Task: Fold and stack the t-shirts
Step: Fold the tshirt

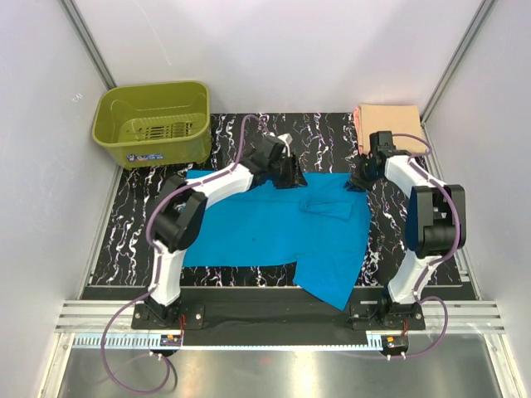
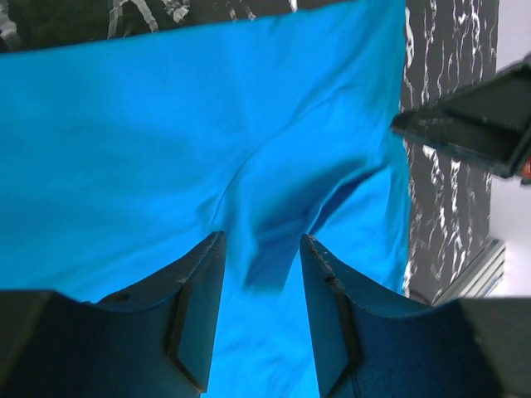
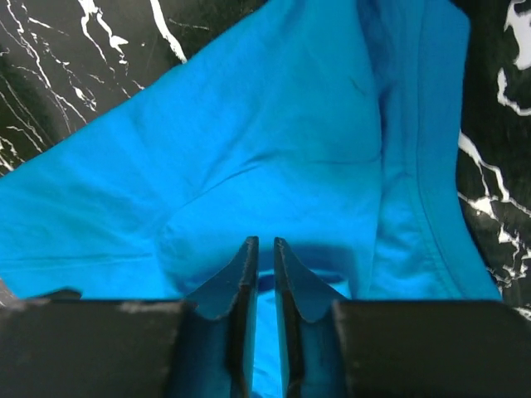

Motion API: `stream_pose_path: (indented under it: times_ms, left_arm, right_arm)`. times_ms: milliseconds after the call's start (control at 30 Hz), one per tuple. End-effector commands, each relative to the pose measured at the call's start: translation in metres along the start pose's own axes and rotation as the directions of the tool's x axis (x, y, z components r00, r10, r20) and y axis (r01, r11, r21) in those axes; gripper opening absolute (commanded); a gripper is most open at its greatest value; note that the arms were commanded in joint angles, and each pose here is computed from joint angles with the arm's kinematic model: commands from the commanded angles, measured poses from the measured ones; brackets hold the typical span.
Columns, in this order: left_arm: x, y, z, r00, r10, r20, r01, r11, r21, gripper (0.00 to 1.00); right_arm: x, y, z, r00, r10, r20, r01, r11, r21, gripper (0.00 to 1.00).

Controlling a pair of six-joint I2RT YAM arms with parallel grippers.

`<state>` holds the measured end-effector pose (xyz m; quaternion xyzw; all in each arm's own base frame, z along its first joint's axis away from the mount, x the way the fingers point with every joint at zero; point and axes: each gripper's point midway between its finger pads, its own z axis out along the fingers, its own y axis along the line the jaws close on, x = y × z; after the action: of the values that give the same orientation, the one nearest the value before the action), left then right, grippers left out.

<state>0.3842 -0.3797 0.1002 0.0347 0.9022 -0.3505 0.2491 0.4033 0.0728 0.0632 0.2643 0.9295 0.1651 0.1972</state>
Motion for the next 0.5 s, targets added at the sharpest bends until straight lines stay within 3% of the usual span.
stream_pose_path:
  times_ms: [0, 100, 167, 300, 467]
  left_arm:
    - [-0.021, -0.034, 0.008, 0.999, -0.019, 0.026, 0.016, 0.997, 0.078, 0.47]
    - [-0.008, -0.037, -0.003, 0.997, 0.079, 0.002, -0.079, 0.995, 0.069, 0.53]
    - [-0.004, -0.039, -0.013, 0.986, 0.166, 0.01, -0.167, 0.984, 0.055, 0.57]
    - [0.007, -0.031, -0.026, 0.935, 0.354, -0.019, -0.354, 0.935, -0.011, 0.62]
    - [0.04, -0.024, -0.013, 0.9, 0.415, -0.132, -0.422, 0.906, -0.028, 0.58]
  right_arm:
    - [-0.004, 0.001, -0.01, 0.998, -0.058, -0.025, 0.057, 0.998, -0.003, 0.3]
    - [0.003, -0.004, -0.027, 0.998, -0.067, 0.001, 0.067, 0.997, -0.024, 0.46]
    - [0.011, -0.01, -0.03, 0.998, -0.067, -0.014, 0.067, 0.998, -0.021, 0.5]
    - [0.03, -0.016, -0.034, 0.997, -0.072, -0.037, 0.07, 0.996, -0.049, 0.52]
    - [0.033, -0.017, -0.027, 0.992, -0.115, -0.043, 0.111, 0.99, -0.083, 0.5]
